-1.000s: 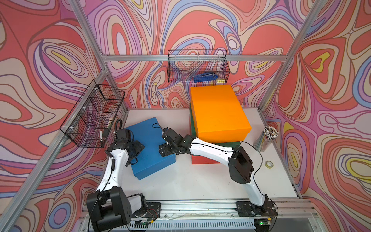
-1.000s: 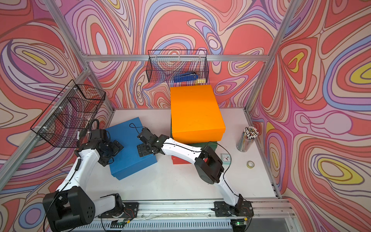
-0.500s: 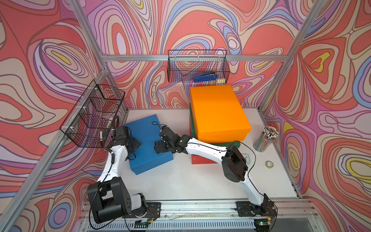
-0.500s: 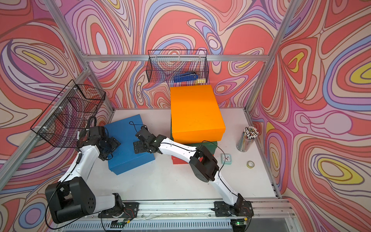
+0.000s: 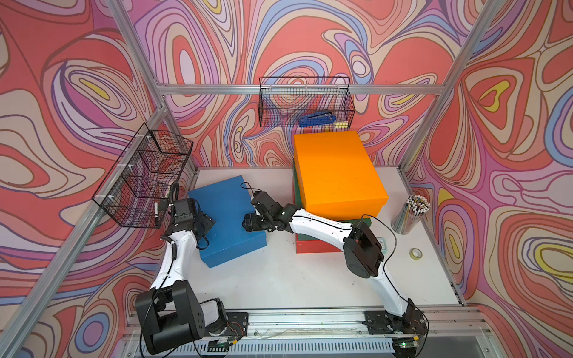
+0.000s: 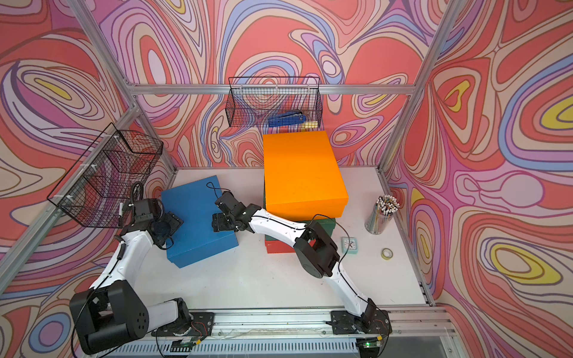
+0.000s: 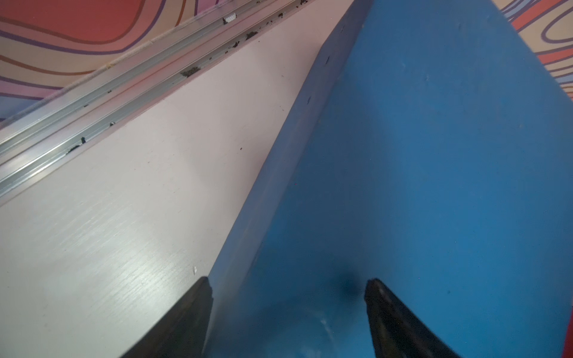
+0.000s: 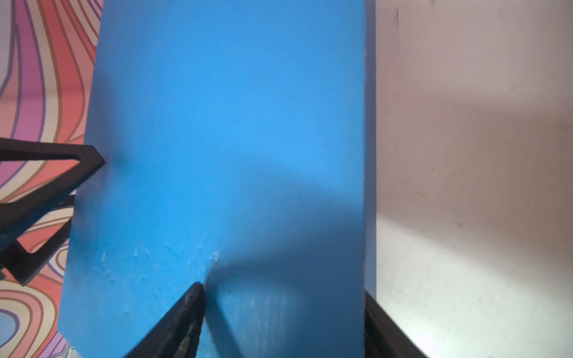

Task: Stack the shoeboxes
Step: Pick up the shoebox from the center of the board.

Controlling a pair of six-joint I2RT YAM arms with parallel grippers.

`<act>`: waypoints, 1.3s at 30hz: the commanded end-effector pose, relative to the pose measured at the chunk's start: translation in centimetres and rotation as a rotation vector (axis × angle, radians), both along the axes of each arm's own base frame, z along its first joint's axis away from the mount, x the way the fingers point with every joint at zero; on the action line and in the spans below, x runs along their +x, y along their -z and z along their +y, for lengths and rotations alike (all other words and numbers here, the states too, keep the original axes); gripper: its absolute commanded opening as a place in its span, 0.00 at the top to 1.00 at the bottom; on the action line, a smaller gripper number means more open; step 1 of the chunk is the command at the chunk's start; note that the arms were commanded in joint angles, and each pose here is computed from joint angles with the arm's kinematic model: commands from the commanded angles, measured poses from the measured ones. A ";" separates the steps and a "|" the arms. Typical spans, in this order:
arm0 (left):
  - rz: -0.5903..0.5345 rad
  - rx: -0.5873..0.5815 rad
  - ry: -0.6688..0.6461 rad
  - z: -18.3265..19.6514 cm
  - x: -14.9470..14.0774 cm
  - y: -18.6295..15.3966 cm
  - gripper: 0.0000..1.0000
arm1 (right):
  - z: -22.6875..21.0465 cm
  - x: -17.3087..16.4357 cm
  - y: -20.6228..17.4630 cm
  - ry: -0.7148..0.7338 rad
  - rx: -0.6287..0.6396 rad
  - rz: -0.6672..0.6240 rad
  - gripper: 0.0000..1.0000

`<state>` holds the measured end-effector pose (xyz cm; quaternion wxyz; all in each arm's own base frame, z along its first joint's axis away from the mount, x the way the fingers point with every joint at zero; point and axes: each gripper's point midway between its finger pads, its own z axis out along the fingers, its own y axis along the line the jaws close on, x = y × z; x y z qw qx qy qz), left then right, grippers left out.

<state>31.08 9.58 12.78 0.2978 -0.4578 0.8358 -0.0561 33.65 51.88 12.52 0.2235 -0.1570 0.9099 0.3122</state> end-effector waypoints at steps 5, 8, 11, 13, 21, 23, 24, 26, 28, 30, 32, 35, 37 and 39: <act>-0.163 -0.338 0.180 -8.3 0.4 -4.4 0.21 | 7.5 -13.4 -5.7 -0.408 0.212 0.107 0.48; -0.186 -0.338 0.187 -8.7 0.1 -5.6 0.21 | 7.5 -14.1 -7.3 -0.416 0.230 0.085 0.59; -0.205 -0.340 0.199 -9.2 -0.2 -6.5 0.21 | 7.3 -14.4 -8.7 -0.418 0.241 0.059 0.65; -0.216 -0.337 0.206 -9.5 -0.3 -7.0 0.21 | 7.1 -14.6 -9.3 -0.419 0.241 0.046 0.69; -0.256 -0.324 0.233 -10.4 -0.8 -9.4 0.22 | 6.6 -15.0 -12.1 -0.431 0.257 -0.020 0.75; -0.275 -0.315 0.237 -10.5 -0.9 -10.5 0.22 | 6.6 -15.3 -12.6 -0.437 0.256 -0.036 0.76; -0.284 -0.312 0.240 -10.6 -1.0 -10.9 0.22 | 6.7 -15.4 -12.9 -0.438 0.257 -0.041 0.77; -0.300 -0.306 0.247 -10.8 -1.1 -11.9 0.22 | 6.7 -15.6 -13.6 -0.446 0.262 -0.055 0.77; -0.306 -0.298 0.246 -10.8 -1.3 -12.5 0.22 | 6.7 -15.8 -14.4 -0.450 0.266 -0.071 0.78; -0.319 -0.297 0.252 -11.0 -1.4 -13.2 0.22 | 6.6 -15.9 -15.1 -0.453 0.268 -0.090 0.78; -0.335 -0.299 0.256 -11.2 -1.5 -13.8 0.22 | 6.5 -16.0 -15.7 -0.457 0.271 -0.106 0.79; -0.354 -0.294 0.266 -11.5 -1.7 -14.9 0.22 | 6.3 -16.2 -16.8 -0.460 0.274 -0.131 0.79; -0.367 -0.290 0.276 -11.7 -1.8 -15.9 0.22 | 6.2 -16.4 -17.1 -0.465 0.268 -0.144 0.79; -0.385 -0.287 0.286 -12.1 -1.8 -16.8 0.22 | 6.1 -16.6 -17.3 -0.466 0.262 -0.154 0.80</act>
